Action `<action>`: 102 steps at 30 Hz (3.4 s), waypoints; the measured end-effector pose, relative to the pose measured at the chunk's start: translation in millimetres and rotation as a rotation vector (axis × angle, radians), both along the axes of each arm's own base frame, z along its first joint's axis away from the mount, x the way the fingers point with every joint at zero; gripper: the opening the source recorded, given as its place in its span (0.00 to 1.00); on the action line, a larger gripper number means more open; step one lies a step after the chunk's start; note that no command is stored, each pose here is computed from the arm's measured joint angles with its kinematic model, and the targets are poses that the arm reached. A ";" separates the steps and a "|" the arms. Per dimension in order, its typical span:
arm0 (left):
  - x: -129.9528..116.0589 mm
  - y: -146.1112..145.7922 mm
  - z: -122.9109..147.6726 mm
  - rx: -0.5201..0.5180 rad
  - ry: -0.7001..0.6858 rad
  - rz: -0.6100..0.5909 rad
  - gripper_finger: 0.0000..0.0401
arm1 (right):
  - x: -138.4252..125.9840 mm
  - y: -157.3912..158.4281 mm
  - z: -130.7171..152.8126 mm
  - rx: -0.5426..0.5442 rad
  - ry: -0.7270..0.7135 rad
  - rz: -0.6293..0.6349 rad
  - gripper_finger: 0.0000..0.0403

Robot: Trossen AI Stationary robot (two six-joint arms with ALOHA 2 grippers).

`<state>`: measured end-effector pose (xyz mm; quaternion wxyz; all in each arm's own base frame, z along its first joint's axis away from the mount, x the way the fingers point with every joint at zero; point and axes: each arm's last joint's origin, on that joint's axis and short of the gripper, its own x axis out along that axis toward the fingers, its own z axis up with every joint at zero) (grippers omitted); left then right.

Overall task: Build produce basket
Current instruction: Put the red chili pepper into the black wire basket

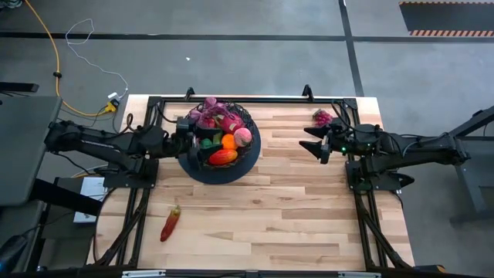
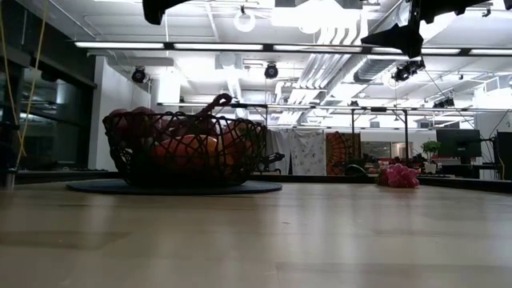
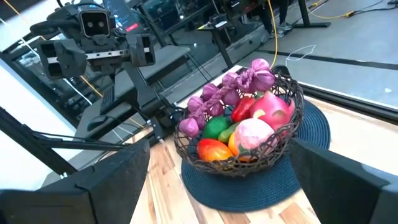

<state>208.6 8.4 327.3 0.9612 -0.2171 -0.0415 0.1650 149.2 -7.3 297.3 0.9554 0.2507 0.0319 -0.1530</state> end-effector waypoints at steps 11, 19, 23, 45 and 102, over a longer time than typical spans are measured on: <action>-7.6 -18.9 0.7 -0.248 0.443 -0.045 0.85 | 0.0 0.0 -0.1 0.002 0.000 0.000 0.93; -23.8 -69.7 -42.4 -0.741 1.064 0.113 0.85 | 1.2 0.0 -1.7 -0.040 0.027 0.005 0.93; -25.2 -102.8 -73.7 -0.829 1.230 0.206 0.85 | 5.5 0.0 -4.7 -0.040 0.050 0.006 0.93; -5.5 -175.1 -171.2 -0.808 1.510 0.386 0.85 | 36.8 1.0 -28.6 -0.028 0.196 0.039 0.93; 2.0 -16.2 62.2 0.083 0.086 0.156 0.33 | 42.0 4.1 -4.5 0.056 -0.076 0.130 0.93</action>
